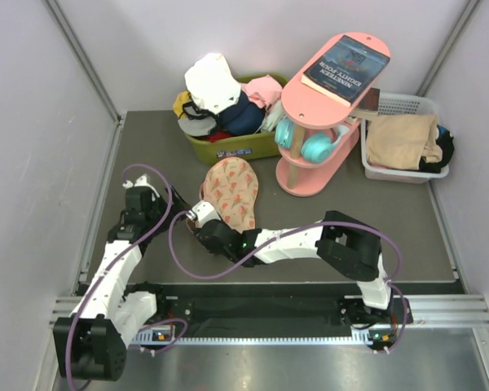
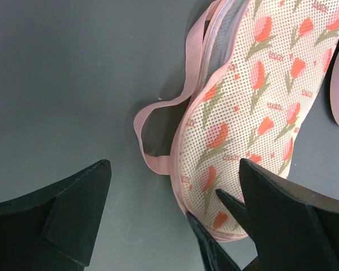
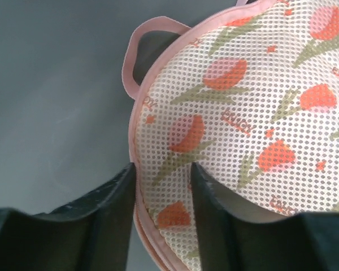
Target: Unzip the laundry bag and remove the bra
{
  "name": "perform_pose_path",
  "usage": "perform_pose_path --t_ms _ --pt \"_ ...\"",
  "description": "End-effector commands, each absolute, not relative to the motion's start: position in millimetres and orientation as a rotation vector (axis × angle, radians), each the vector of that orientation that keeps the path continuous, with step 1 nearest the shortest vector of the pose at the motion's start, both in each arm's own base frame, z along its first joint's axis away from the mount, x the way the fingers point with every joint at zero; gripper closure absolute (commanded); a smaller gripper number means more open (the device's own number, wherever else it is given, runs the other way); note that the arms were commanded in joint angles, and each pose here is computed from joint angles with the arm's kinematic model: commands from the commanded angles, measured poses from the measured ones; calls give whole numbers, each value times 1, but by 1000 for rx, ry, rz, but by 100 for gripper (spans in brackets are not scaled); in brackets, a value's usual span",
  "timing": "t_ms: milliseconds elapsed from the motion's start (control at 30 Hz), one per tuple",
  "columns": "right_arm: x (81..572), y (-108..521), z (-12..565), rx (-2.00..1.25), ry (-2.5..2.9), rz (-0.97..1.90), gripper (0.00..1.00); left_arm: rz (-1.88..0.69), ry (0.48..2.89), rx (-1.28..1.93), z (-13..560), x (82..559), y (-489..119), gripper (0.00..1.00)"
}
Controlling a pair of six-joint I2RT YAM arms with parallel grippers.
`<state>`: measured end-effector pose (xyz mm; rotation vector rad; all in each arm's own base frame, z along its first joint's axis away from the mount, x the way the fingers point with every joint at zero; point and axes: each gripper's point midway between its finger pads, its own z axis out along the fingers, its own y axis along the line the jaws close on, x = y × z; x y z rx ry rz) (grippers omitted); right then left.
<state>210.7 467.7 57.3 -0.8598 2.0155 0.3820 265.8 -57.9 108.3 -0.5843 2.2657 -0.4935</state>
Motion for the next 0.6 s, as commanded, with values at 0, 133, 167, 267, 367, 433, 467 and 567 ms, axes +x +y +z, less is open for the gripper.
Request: perform_pose_path --t_ms 0,133,167,267,367,433,467,567 --pt "216 477 74 -812 1981 392 65 -509 2199 -557 125 274 -57 1" --pt "218 475 83 -781 1975 404 87 -512 2204 -552 124 274 -57 1" --pt "218 476 86 -775 1972 413 92 -510 2205 -553 123 274 -57 1" --pt "218 474 95 -735 1976 439 100 -507 2212 -548 120 272 -57 1" --pt "222 468 104 -678 1987 474 99 -511 2226 -543 116 271 -58 1" --pt "226 458 112 -608 2003 492 100 -518 2233 -537 115 270 -60 1" --pt "229 453 114 -575 2010 495 100 -526 2234 -535 113 269 -61 1" --pt "238 432 129 -438 2018 553 100 -541 2241 -531 109 267 -63 1"
